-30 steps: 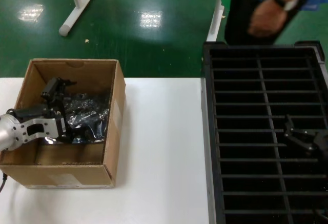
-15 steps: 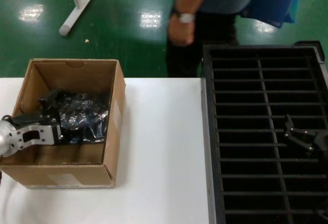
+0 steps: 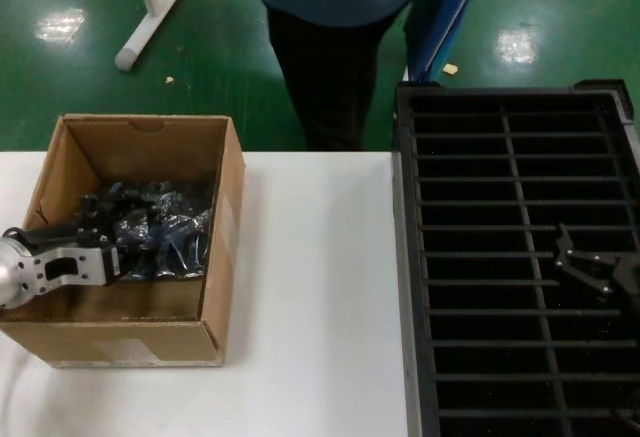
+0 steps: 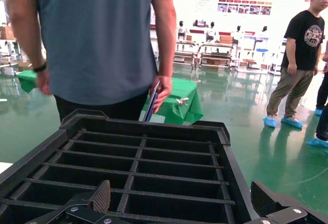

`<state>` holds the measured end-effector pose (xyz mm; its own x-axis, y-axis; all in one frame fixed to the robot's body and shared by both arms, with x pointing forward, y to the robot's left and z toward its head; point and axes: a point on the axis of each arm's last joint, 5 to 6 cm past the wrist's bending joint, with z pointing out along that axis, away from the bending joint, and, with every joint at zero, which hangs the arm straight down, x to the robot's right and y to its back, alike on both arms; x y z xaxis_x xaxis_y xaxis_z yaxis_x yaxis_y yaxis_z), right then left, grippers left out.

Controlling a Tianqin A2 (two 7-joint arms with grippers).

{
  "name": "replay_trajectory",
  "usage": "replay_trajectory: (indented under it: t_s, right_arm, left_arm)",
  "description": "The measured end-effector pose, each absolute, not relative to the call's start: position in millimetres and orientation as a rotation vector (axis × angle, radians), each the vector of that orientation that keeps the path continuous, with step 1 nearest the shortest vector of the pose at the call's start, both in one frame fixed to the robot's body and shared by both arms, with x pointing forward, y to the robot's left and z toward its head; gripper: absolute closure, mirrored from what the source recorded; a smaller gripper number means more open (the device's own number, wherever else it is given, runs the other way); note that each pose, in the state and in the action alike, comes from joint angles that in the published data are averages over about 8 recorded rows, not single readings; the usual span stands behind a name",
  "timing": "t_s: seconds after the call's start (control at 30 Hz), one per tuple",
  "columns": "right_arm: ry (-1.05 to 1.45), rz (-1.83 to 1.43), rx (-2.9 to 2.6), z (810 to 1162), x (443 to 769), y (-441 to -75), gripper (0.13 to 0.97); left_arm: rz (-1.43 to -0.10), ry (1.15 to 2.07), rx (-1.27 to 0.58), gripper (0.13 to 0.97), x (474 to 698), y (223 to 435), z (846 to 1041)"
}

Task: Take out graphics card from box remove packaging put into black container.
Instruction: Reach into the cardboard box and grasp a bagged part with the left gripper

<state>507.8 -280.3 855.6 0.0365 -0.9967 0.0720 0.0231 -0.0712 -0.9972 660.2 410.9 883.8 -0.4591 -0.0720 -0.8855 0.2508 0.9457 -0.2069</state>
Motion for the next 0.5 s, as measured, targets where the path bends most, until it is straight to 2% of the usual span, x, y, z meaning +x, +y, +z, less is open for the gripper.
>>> replay_trajectory:
  t_s: [0.27, 0.5]
  right_arm:
    - [1.131, -1.244, -1.263, 855.6, 507.8, -280.3, 0.13]
    - [1.131, -1.244, -1.263, 855.6, 507.8, -280.3, 0.13]
  left_arm:
    - [-0.363, 2.03, 0.135, 0.772, 662.2, 405.4, 880.3]
    - [-0.356, 2.05, 0.136, 0.867, 660.4, 401.2, 875.7]
